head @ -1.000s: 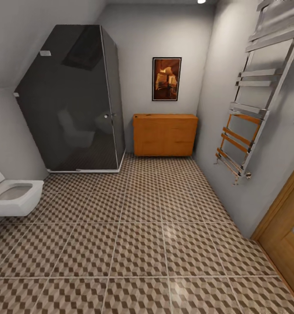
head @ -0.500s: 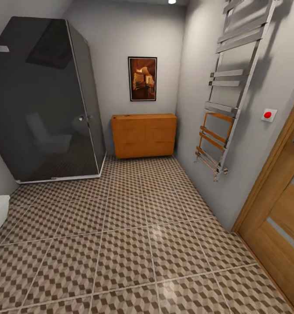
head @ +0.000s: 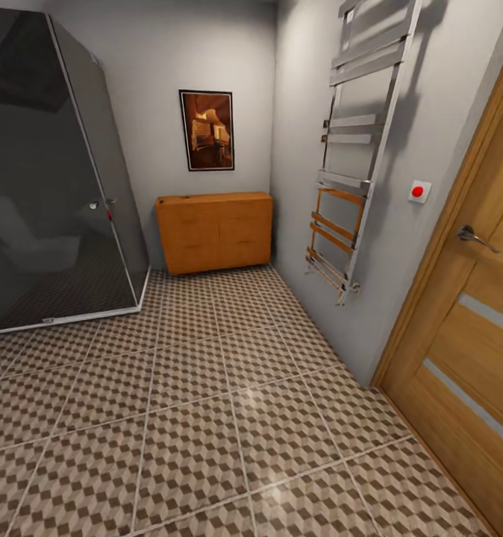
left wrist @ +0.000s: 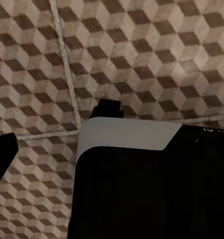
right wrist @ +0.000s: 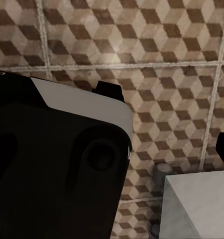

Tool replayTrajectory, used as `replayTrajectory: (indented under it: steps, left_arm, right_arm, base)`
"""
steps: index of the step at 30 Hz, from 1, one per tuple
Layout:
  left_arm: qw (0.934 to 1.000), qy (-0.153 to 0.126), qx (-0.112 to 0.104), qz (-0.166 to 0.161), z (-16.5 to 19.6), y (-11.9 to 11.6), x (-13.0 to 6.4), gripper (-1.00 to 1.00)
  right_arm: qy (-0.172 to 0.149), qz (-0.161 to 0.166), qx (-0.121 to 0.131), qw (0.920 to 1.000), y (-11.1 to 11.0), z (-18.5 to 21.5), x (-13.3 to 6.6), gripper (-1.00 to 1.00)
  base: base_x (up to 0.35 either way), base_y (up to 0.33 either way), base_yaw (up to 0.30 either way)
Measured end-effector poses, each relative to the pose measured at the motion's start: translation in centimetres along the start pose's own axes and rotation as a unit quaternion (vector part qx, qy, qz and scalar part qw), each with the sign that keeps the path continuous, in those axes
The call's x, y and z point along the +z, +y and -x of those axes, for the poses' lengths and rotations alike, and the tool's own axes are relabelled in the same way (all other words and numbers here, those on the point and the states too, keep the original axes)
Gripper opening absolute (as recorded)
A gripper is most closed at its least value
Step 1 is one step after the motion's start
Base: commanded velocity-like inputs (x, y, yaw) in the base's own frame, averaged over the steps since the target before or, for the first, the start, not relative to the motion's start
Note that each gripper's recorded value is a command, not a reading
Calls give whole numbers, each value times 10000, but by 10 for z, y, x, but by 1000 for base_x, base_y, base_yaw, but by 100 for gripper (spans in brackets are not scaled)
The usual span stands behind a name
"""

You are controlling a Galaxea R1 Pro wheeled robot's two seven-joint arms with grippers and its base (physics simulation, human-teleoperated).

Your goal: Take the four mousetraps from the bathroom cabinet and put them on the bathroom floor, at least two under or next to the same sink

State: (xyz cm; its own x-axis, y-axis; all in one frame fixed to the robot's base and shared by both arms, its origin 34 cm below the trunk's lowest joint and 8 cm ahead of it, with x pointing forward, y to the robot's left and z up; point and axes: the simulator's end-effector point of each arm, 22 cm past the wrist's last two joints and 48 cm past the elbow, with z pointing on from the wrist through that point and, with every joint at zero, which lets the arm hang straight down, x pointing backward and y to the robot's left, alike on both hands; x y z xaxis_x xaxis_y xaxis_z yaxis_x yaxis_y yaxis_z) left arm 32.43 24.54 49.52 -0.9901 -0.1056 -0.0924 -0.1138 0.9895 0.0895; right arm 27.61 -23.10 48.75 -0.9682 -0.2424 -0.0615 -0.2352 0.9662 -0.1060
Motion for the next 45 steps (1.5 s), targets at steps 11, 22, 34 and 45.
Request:
replayTrajectory:
  steps: [11, 22, 34, 45]
  left_arm:
    - [10000, 70, 6, 13, -6, 1, 2, 100]
    - [9999, 153, 14, 22, -12, 1, 5, 100]
    - [9997, 248, 24, 32, -20, 2, 7, 100]
    - [9994, 328, 32, 40, -26, 2, 9, 100]
  right_arm:
    - [70, 18, -7, 10000, 2, -5, 1, 100]
    - [151, 40, -28, 9999, 4, -12, 3, 100]
    - [241, 70, -43, 9997, 6, -19, 5, 100]
    - [315, 93, -53, 9994, 9, -25, 6, 100]
  base:
    - [141, 0, -165]
    - [30, 0, -83]
    - [2, 0, -9]
    - [0, 0, 0]
